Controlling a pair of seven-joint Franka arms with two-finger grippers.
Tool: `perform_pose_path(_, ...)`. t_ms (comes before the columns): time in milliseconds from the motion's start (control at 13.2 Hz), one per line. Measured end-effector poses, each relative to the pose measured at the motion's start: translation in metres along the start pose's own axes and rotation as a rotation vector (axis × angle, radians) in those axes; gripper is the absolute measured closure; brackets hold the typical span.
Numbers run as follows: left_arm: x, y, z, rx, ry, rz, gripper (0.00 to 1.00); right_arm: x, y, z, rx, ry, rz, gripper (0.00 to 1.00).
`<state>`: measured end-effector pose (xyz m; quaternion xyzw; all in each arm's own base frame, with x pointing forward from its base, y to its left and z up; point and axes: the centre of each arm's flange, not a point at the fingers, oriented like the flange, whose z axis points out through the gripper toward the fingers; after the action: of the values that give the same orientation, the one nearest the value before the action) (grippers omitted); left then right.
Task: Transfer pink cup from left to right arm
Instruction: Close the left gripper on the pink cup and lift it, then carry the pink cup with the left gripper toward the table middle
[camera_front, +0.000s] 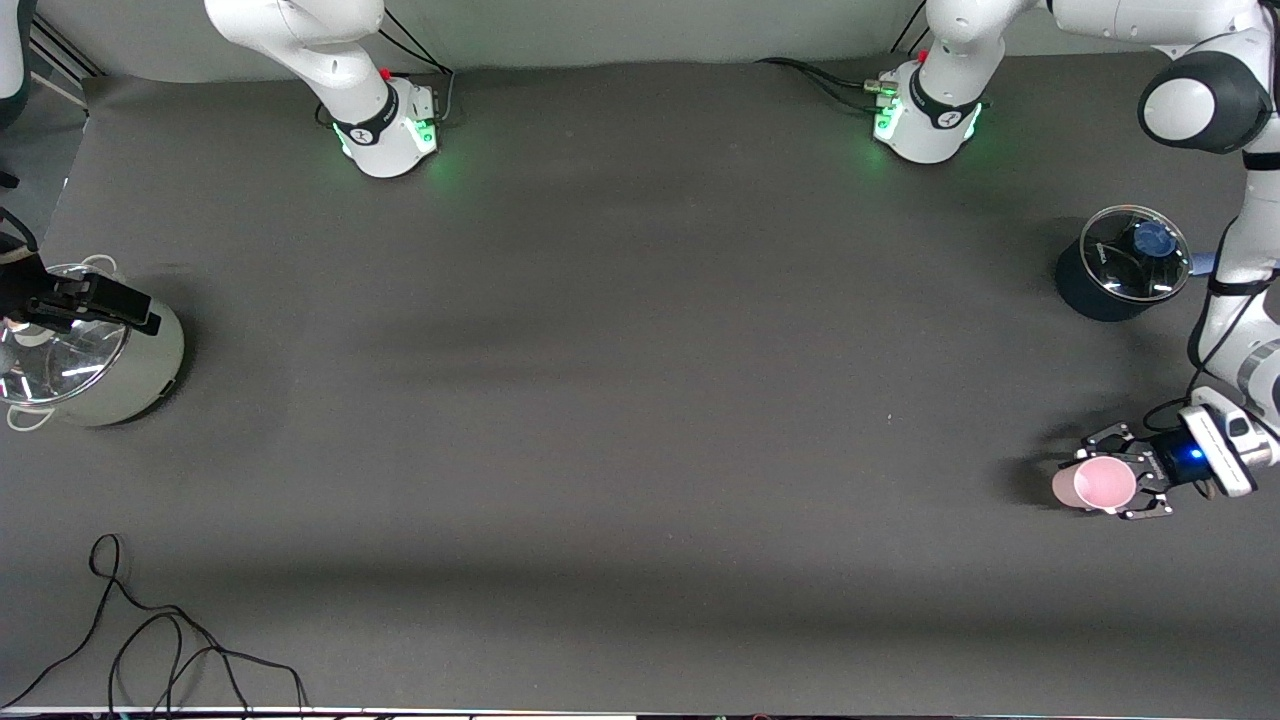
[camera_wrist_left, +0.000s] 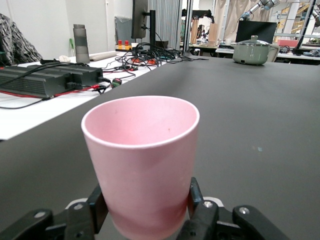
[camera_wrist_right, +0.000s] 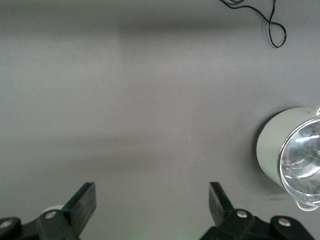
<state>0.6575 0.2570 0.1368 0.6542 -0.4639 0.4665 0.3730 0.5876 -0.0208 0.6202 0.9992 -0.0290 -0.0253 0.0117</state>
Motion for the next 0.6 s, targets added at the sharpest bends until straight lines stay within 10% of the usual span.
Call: perform_pose_path(604,0.154,0.030,0.076,0.059,-0.023,-0.139,0.34,-0.001,0.010,0.001,-0.001,-0.007,0.004,0.00)
